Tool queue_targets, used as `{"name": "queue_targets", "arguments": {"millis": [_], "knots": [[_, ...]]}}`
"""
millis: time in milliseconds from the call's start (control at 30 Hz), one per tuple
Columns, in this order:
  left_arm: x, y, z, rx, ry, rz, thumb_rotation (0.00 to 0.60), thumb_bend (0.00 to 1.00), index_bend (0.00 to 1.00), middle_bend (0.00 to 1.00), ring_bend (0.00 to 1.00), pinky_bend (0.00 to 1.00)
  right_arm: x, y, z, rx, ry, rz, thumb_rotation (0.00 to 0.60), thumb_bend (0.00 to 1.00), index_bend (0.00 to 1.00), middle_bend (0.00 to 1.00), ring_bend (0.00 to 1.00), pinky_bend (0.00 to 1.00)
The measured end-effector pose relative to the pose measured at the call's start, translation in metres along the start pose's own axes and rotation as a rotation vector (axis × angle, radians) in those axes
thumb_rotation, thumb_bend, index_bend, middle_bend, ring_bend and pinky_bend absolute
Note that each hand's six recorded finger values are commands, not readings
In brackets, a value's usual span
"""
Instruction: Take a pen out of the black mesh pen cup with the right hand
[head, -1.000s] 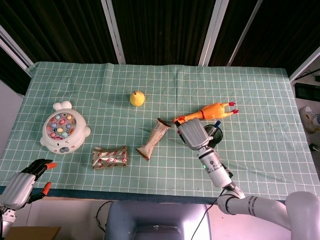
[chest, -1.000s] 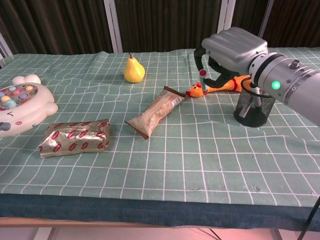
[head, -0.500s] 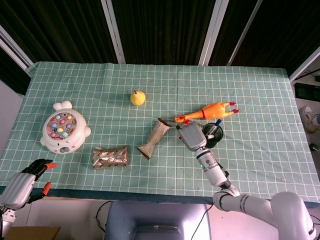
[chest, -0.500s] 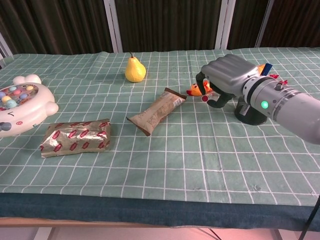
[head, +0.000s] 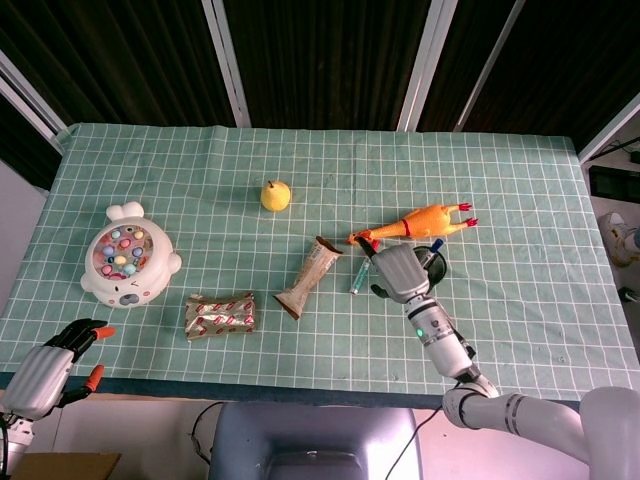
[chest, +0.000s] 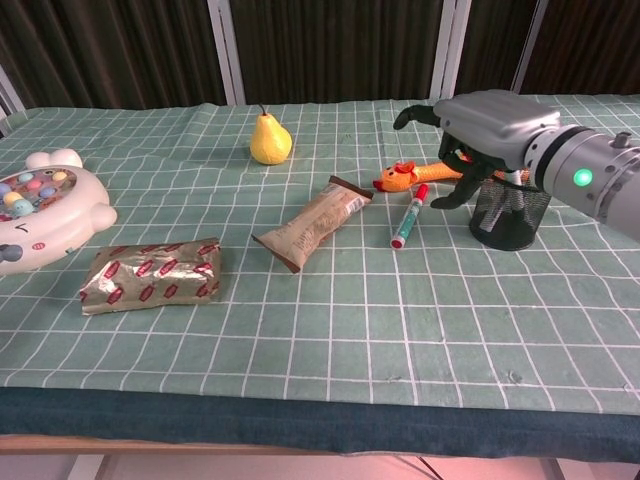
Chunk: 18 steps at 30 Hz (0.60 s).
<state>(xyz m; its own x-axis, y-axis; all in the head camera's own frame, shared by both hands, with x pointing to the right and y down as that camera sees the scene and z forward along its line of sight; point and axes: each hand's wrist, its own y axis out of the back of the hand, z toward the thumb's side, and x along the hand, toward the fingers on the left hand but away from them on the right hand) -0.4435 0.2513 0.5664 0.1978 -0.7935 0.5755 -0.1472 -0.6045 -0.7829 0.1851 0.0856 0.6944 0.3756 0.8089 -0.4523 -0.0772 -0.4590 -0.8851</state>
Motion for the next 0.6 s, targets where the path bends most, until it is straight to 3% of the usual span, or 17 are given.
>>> {"name": "queue_targets", "arguments": {"millis": [167,267,433,600], "knots": [[0.001,0.000,-0.001,-0.003,0.004,0.001,0.600,0.46,0.25,0.17,0.12,0.36,0.021,0.032,-0.012,-0.069,-0.003,-0.103,0.600,0.33,0.37,0.99,0.98,0.92],[0.002,0.000,-0.002,-0.004,0.006,-0.001,0.600,0.46,0.25,0.17,0.12,0.36,0.042,0.052,-0.027,-0.078,-0.028,-0.176,0.600,0.32,0.40,0.91,0.87,0.85],[0.003,-0.001,-0.001,0.001,0.004,-0.006,0.600,0.46,0.25,0.17,0.12,0.36,0.097,0.070,-0.063,-0.048,-0.153,-0.248,0.600,0.24,0.37,0.56,0.53,0.67],[0.003,-0.002,0.001,0.009,0.002,-0.004,0.600,0.46,0.25,0.17,0.12,0.36,0.161,0.062,-0.099,0.010,-0.310,-0.215,0.600,0.21,0.29,0.32,0.29,0.41]]}}
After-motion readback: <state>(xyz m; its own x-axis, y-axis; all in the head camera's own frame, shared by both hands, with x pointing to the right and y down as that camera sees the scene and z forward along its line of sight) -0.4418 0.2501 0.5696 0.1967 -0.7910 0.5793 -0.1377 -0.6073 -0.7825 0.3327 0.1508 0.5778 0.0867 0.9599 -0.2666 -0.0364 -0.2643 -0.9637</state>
